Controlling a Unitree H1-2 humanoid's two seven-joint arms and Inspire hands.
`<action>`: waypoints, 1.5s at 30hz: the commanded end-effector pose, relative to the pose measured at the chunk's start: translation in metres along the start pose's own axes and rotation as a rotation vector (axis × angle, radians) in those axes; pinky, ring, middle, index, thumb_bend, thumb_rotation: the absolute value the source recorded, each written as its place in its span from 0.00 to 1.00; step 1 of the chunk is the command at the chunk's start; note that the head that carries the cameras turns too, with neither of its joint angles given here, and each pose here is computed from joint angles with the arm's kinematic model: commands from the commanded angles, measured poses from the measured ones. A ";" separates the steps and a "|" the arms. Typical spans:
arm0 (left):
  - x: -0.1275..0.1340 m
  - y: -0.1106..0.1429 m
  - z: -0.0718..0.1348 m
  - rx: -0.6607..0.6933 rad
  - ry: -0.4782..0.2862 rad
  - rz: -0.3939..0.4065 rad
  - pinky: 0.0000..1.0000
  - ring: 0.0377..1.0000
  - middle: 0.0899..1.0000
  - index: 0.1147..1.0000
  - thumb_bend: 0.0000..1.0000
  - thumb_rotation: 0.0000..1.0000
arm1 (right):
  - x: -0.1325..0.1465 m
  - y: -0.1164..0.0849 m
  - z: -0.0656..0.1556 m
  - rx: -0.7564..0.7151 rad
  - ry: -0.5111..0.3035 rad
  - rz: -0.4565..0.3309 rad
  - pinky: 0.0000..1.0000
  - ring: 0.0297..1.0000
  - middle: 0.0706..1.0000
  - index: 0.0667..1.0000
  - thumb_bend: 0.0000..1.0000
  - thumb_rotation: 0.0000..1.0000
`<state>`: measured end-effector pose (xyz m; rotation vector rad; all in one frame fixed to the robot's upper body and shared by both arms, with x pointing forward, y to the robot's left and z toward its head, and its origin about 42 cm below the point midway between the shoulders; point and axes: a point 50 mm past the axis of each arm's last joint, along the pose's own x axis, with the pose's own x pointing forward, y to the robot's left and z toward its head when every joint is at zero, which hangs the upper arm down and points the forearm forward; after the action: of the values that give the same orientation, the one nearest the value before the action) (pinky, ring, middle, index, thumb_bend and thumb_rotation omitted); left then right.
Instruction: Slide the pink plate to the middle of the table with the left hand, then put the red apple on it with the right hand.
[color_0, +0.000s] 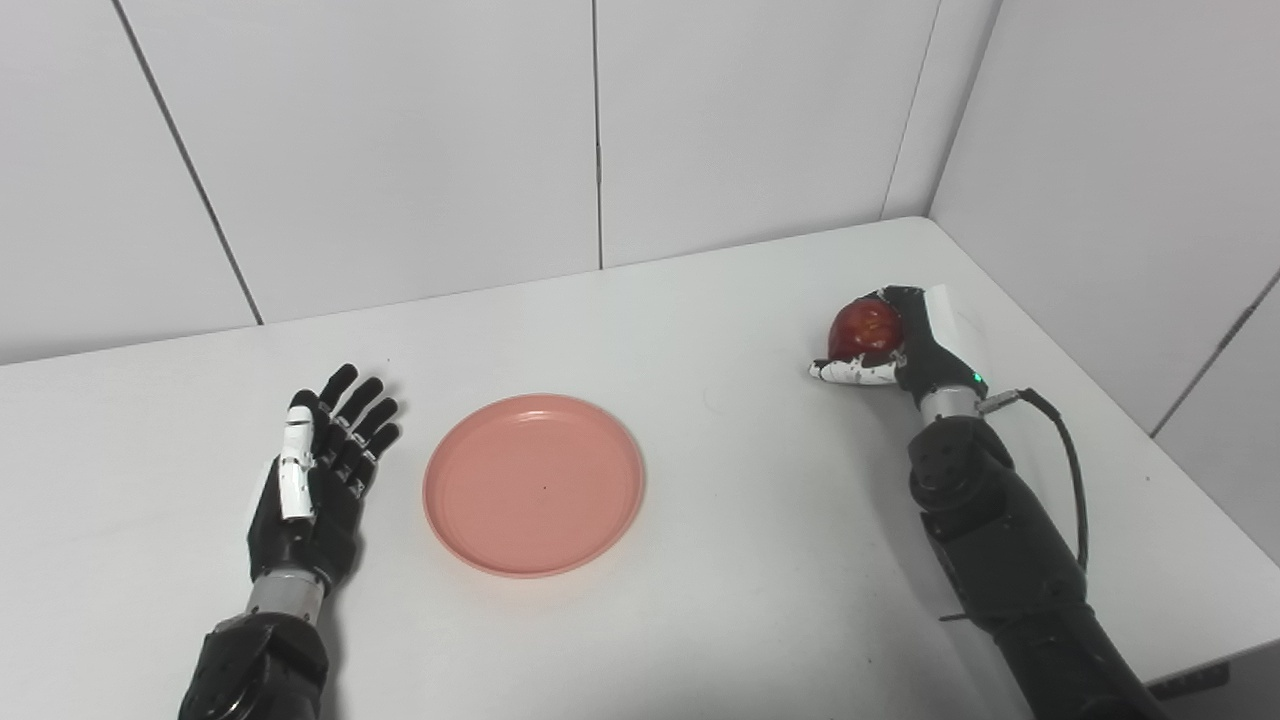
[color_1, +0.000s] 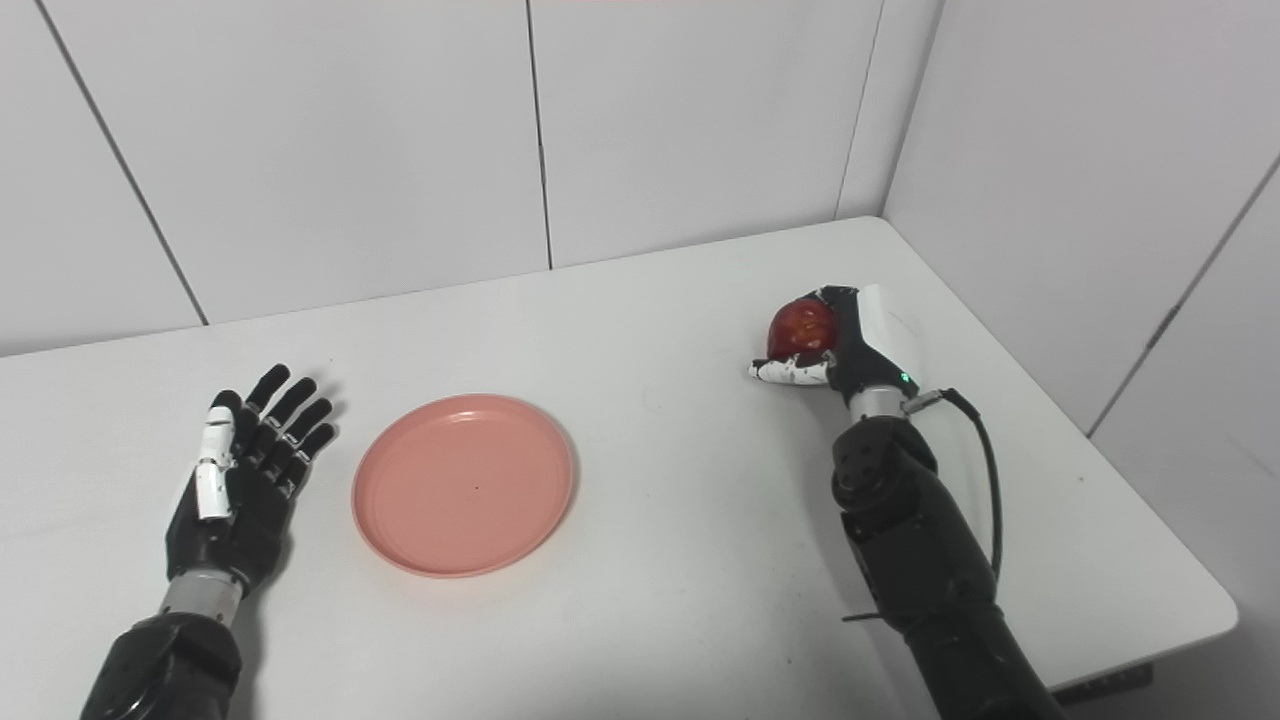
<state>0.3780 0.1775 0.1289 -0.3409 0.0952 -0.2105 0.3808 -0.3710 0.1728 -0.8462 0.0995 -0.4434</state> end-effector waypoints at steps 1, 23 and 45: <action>-0.003 0.001 -0.005 0.007 0.042 0.015 0.90 0.86 0.86 0.85 0.40 1.00 | 0.011 -0.027 0.027 0.032 -0.124 -0.102 0.41 0.47 0.49 0.45 0.51 0.13; -0.003 -0.010 -0.009 0.023 0.041 0.017 0.89 0.86 0.86 0.85 0.41 1.00 | -0.009 -0.041 0.103 0.059 -0.347 -0.104 0.39 0.44 0.45 0.45 0.51 0.13; -0.004 -0.033 -0.014 0.053 0.036 0.037 0.86 0.85 0.85 0.83 0.41 1.00 | -0.030 0.005 0.187 0.083 -0.569 0.043 0.35 0.41 0.45 0.45 0.52 0.13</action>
<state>0.3699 0.1486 0.1309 -0.2863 0.0998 -0.1856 0.3995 -0.2394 0.2586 -0.8522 -0.2846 -0.1420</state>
